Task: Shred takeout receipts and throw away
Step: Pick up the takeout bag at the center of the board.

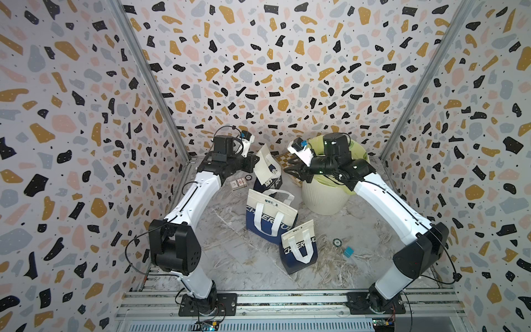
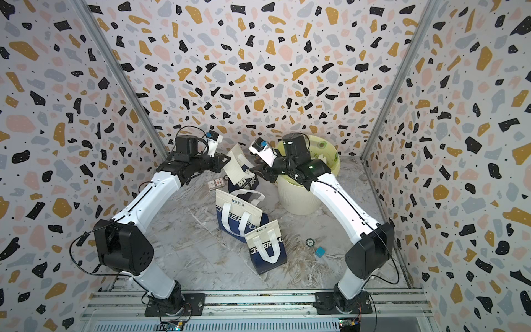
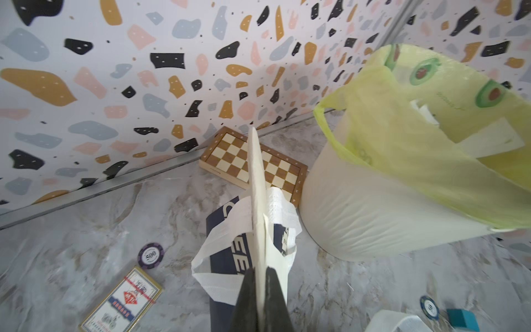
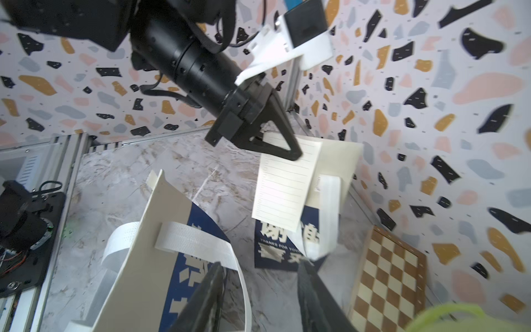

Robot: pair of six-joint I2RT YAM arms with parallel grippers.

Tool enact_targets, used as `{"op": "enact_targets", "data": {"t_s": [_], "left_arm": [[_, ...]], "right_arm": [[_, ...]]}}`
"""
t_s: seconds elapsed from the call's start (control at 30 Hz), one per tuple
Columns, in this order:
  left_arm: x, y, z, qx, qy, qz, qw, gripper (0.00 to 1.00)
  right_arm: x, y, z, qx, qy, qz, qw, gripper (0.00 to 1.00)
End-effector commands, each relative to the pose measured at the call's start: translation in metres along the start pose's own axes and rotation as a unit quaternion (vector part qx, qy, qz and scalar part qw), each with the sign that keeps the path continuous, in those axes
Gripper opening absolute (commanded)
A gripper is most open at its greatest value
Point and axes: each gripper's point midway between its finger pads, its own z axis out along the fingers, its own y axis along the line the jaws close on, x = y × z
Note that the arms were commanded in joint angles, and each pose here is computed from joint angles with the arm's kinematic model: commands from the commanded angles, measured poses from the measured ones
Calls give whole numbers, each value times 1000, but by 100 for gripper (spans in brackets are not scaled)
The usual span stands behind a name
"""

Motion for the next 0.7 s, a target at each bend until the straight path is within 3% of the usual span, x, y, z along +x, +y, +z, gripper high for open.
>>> {"op": "enact_targets", "data": {"t_s": [0.0,0.33,0.67], "left_arm": [[-27,-31,-14,94,-62,74,991,0],[-40,-53,-26,140,-139,125,972,0],[-41,-69,-34,179,-160,176,955,0]], "right_arm": [[-9,0,14,-27,-27,-36,999,45],[-10,-16,40,-31,-43,-49,997,48],[-8,-41,48,2,-36,-36,999,52]]}}
